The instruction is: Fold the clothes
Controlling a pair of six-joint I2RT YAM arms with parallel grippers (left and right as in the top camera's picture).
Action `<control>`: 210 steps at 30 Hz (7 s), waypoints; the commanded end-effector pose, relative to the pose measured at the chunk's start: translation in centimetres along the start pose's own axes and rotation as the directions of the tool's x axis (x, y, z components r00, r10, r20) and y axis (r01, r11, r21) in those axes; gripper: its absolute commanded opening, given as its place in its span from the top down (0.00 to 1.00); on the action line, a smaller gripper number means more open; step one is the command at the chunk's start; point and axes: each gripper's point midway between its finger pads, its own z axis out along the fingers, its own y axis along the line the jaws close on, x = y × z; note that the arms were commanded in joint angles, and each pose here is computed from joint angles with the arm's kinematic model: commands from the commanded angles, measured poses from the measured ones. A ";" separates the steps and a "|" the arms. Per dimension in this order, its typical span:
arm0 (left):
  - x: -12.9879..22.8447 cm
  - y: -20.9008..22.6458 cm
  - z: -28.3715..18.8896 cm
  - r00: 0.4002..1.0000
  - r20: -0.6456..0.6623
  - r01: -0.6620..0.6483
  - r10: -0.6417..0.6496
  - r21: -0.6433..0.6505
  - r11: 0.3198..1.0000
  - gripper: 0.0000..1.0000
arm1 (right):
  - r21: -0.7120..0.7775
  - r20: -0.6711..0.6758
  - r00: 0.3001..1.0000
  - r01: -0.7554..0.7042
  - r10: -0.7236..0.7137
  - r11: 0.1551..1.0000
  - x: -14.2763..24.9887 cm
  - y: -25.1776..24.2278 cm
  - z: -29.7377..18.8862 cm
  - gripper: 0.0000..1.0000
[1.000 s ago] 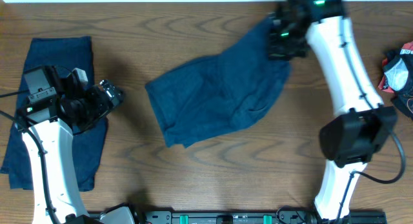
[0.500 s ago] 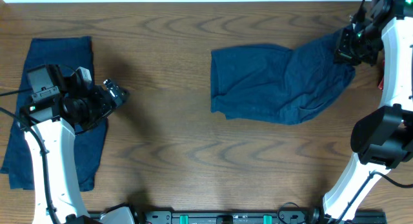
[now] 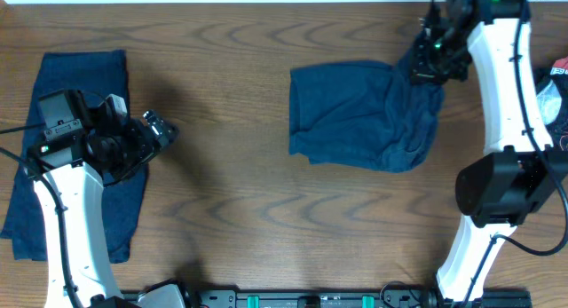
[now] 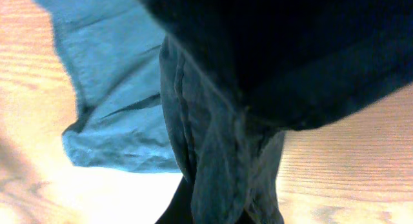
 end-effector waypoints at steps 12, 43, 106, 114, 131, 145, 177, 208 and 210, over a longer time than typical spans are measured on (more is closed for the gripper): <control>-0.1 -1.3 -0.5 1.000 -0.010 -0.008 0.008 0.053 0.999 0.02 | -0.034 -0.006 1.000 0.028 -0.028 0.999 1.8 10.5 2.8 0.98; 0.2 -1.2 -0.5 1.000 -0.023 0.000 0.001 0.049 0.999 0.02 | -0.048 0.095 0.971 0.224 -0.219 0.973 3.5 18.8 4.0 0.99; 1.9 -1.9 -0.1 0.996 -0.081 -0.017 0.021 0.048 0.999 0.02 | 0.220 0.207 0.978 -0.016 -0.030 0.975 0.2 -2.4 -9.9 0.99; 2.1 -2.4 0.2 0.995 -0.089 -0.036 0.041 0.054 0.998 0.02 | 0.229 0.136 0.989 0.021 -0.053 0.973 1.1 -1.3 -7.9 0.99; 2.0 -2.5 0.2 0.995 -0.085 -0.038 0.043 0.055 0.998 0.02 | 0.204 0.040 0.989 0.132 -0.143 0.970 1.8 5.3 -1.1 0.98; 2.0 -2.5 0.2 0.995 -0.085 -0.038 0.043 0.054 0.998 0.02 | -0.008 0.067 0.970 0.233 -0.232 0.972 2.1 17.9 6.7 0.88; 1.9 -1.2 0.3 0.996 -0.074 -0.056 0.055 -0.011 0.998 0.02 | -0.043 -0.134 0.970 0.198 -0.202 0.979 2.3 7.9 7.3 0.01; 2.0 -0.8 0.5 0.995 -0.082 -0.061 0.059 -0.029 0.998 0.02 | -0.482 -0.158 0.979 0.038 -0.129 0.876 5.6 7.1 19.3 0.18; 2.0 -0.8 0.5 0.995 -0.082 -0.061 0.059 -0.029 0.998 0.02 | -0.484 -0.155 0.982 0.020 -0.108 0.875 5.3 7.6 19.4 0.56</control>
